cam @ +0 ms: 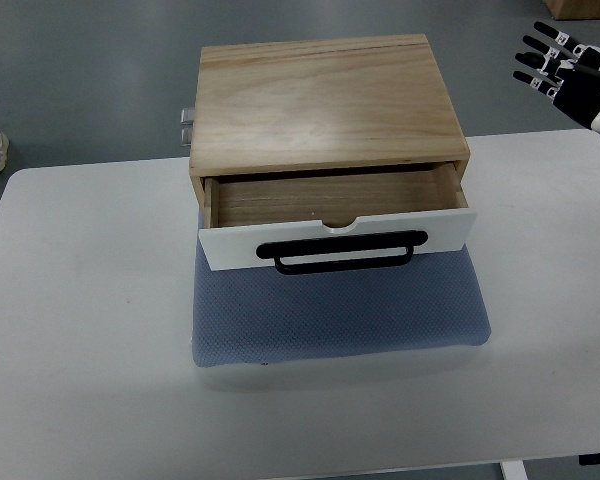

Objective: Open wood drawer with right hand

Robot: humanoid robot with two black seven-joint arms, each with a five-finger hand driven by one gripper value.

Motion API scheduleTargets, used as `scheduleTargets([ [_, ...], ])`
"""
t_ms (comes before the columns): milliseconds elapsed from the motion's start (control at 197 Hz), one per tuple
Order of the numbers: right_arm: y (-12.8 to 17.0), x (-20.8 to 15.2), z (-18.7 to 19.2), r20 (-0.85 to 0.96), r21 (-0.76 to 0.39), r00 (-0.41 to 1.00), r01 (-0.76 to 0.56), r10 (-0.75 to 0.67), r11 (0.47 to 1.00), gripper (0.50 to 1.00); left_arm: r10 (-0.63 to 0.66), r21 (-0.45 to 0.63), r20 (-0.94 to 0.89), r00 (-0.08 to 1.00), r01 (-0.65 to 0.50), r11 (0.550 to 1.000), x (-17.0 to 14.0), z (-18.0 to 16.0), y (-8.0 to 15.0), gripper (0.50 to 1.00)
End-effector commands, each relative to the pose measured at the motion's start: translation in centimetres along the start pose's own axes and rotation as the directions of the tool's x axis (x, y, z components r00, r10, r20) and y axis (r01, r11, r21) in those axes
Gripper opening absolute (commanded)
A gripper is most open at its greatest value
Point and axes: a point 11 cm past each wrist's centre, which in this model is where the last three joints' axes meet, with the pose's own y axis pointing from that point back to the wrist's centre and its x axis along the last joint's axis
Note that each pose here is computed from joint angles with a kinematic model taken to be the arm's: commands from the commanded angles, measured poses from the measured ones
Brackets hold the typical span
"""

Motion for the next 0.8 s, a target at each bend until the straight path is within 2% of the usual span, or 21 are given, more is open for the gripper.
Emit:
scheduleTargets([
  [0, -0.3, 0.0, 1.9, 0.065, -0.055, 0.998, -0.011, 0.014, 0.998, 0.952, 0.000, 0.000, 0.000, 1.000, 0.000, 1.000, 0.0, 0.0, 0.0, 1.000],
  [157, -0.8, -0.7, 3.6, 0.159, -0.092, 0.987, 0.008, 0.007, 0.996, 0.952, 0.000, 0.000, 0.000, 1.000, 0.000, 1.000, 0.0, 0.0, 0.0, 1.000],
  [456, -1.5, -0.1, 6.9, 0.321, -0.061, 0.945, -0.043, 0.060, 0.997, 0.952, 0.000, 0.000, 0.000, 1.000, 0.000, 1.000, 0.0, 0.0, 0.0, 1.000],
  [796, -1.4, 0.2, 6.9, 0.323, -0.055, 0.943, -0.063, 0.077, 0.997, 0.954, 0.000, 0.000, 0.000, 1.000, 0.000, 1.000, 0.0, 0.0, 0.0, 1.000],
])
